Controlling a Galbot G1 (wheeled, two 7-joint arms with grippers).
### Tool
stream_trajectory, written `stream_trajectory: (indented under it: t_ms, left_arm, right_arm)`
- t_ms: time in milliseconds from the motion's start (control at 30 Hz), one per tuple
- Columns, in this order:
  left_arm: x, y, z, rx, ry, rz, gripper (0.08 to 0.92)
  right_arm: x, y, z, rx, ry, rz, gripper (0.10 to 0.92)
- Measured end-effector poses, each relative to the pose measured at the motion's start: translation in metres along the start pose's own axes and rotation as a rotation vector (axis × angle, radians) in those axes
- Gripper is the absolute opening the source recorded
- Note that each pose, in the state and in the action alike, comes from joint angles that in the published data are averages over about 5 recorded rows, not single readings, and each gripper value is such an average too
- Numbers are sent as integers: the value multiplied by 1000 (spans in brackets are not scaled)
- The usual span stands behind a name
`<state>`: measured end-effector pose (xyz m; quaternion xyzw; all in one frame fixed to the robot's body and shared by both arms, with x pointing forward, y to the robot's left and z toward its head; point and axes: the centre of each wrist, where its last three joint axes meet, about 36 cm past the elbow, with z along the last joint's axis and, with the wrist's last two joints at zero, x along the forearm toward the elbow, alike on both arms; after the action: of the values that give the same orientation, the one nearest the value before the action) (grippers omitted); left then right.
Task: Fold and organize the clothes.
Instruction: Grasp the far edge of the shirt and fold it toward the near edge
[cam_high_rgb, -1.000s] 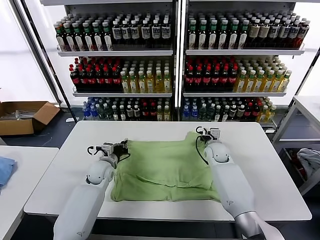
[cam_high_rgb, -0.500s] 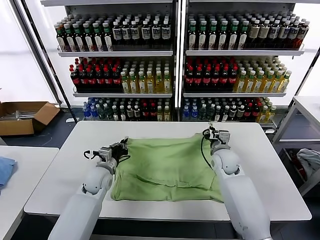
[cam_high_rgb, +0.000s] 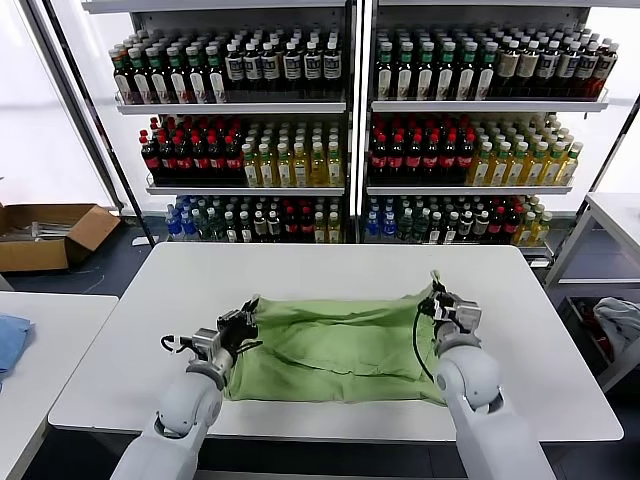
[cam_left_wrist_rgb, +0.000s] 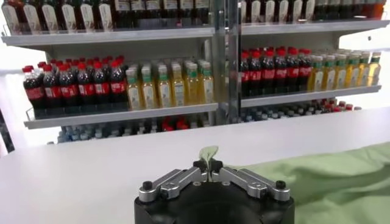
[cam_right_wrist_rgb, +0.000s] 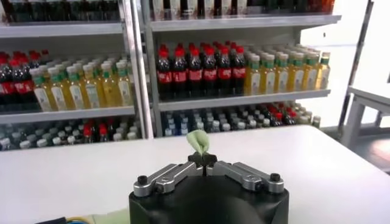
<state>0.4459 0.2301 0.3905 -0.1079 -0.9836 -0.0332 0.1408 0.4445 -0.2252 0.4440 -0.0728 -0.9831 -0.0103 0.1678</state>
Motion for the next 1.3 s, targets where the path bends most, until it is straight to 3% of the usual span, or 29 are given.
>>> stream_trajectory:
  t_ms: [433, 867, 1033, 1300]
  left_arm:
    - [34, -14, 29, -3, 55, 4, 91]
    - [41, -18, 38, -14, 68, -1, 95]
    - [42, -19, 42, -31, 78, -12, 197]
    - [46, -23, 39, -52, 62, -21, 422]
  right_arm:
    - [35, -13, 44, 33, 94, 58, 105]
    - [48, -11, 68, 55, 129, 68, 105]
    - [52, -8, 79, 82, 142, 78, 129]
    - [63, -7, 88, 113, 123, 105, 349]
